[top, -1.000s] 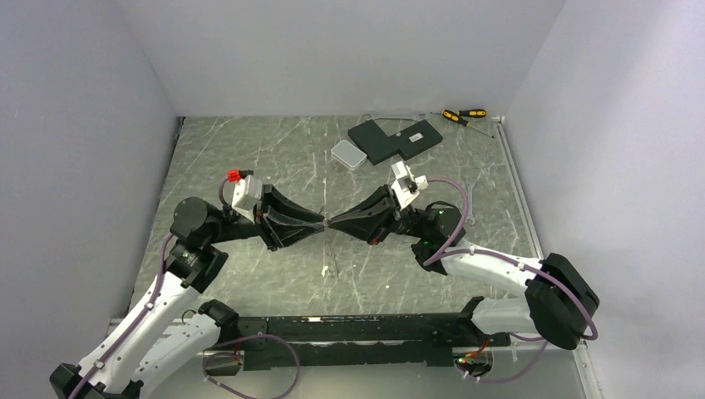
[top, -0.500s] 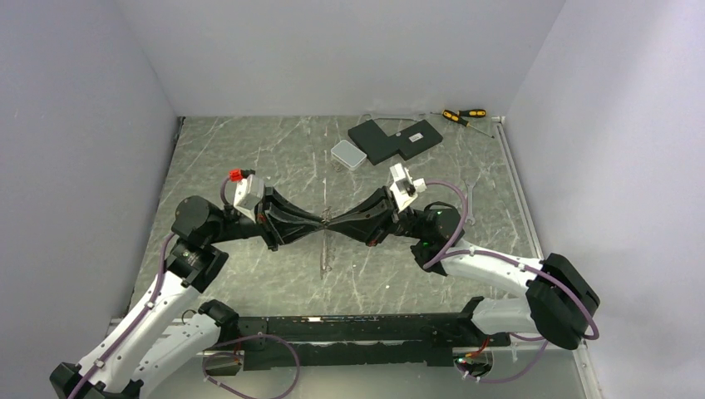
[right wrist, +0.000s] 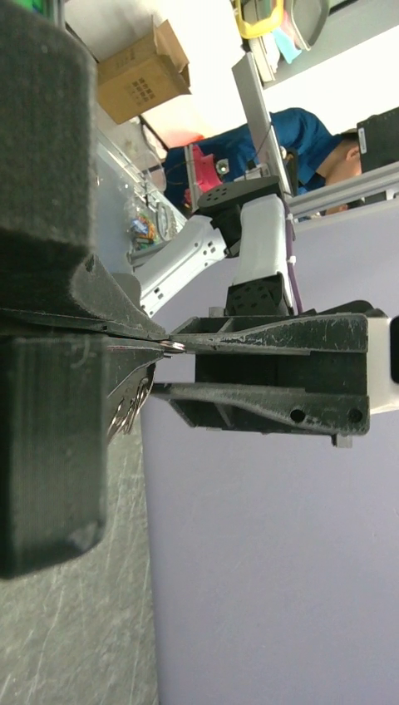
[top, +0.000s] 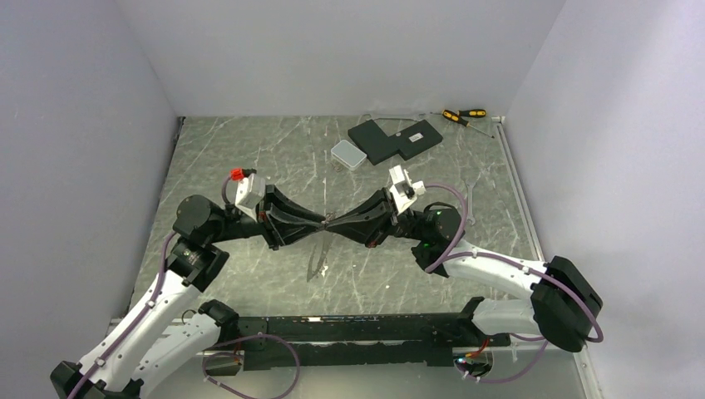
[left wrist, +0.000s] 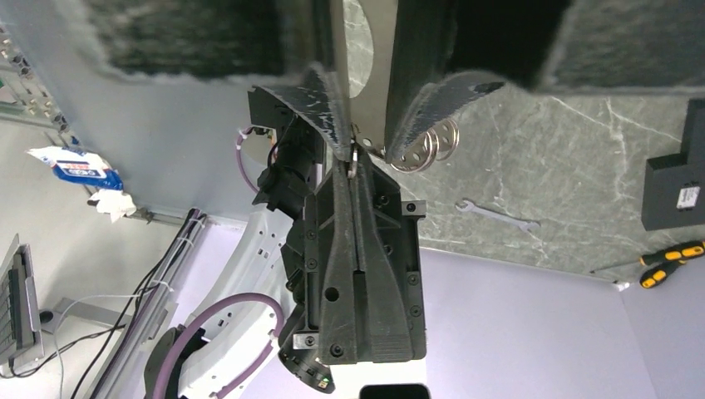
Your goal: Put the keys on the keyring
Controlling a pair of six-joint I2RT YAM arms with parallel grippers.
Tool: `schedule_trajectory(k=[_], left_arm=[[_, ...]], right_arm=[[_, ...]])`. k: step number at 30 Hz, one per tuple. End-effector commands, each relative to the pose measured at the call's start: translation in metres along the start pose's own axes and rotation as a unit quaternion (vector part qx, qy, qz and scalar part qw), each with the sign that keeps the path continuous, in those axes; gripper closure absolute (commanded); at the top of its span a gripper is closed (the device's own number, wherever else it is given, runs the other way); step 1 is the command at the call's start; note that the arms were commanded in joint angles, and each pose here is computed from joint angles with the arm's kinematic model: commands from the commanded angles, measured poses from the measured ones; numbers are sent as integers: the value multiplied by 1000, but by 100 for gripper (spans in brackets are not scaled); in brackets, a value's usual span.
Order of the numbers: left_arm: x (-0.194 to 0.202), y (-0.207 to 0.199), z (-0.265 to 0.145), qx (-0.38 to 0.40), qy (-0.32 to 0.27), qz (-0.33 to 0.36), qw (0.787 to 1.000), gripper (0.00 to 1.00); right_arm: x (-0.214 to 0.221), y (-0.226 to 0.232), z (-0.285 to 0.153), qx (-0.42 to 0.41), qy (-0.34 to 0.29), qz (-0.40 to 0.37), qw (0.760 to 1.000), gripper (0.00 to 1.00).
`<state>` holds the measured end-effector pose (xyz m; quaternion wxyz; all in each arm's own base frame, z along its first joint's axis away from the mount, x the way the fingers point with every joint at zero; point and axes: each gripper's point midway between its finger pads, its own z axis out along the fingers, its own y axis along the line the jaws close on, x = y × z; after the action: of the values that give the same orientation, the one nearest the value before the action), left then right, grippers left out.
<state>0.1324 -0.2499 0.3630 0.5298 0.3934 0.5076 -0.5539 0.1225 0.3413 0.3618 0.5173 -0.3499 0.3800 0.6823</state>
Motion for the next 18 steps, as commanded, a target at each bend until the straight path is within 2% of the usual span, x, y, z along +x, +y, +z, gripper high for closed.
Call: schedule_trajectory(k=[1, 3, 10, 13, 15, 18], left_arm=[[-5, 0, 1, -3, -2, 3, 1000, 69], [-6, 0, 0, -7, -3, 3, 1000, 68], [-9, -2, 0, -7, -2, 2, 1000, 80], [-7, -1, 0, -7, 1, -3, 1000, 82], [-7, -2, 0, -8, 1, -6, 1000, 78], [-11, -2, -1, -15, -3, -3, 1000, 65]], right_arm=[[-38, 19, 10, -28, -46, -52, 997, 100], [-38, 20, 9, -27, -46, -53, 997, 100], [-39, 22, 9, -32, -50, -54, 997, 100], [-42, 23, 10, -34, -53, -56, 996, 100], [-42, 23, 10, -34, -54, -57, 996, 100], [-42, 23, 9, -32, -53, -58, 996, 100]])
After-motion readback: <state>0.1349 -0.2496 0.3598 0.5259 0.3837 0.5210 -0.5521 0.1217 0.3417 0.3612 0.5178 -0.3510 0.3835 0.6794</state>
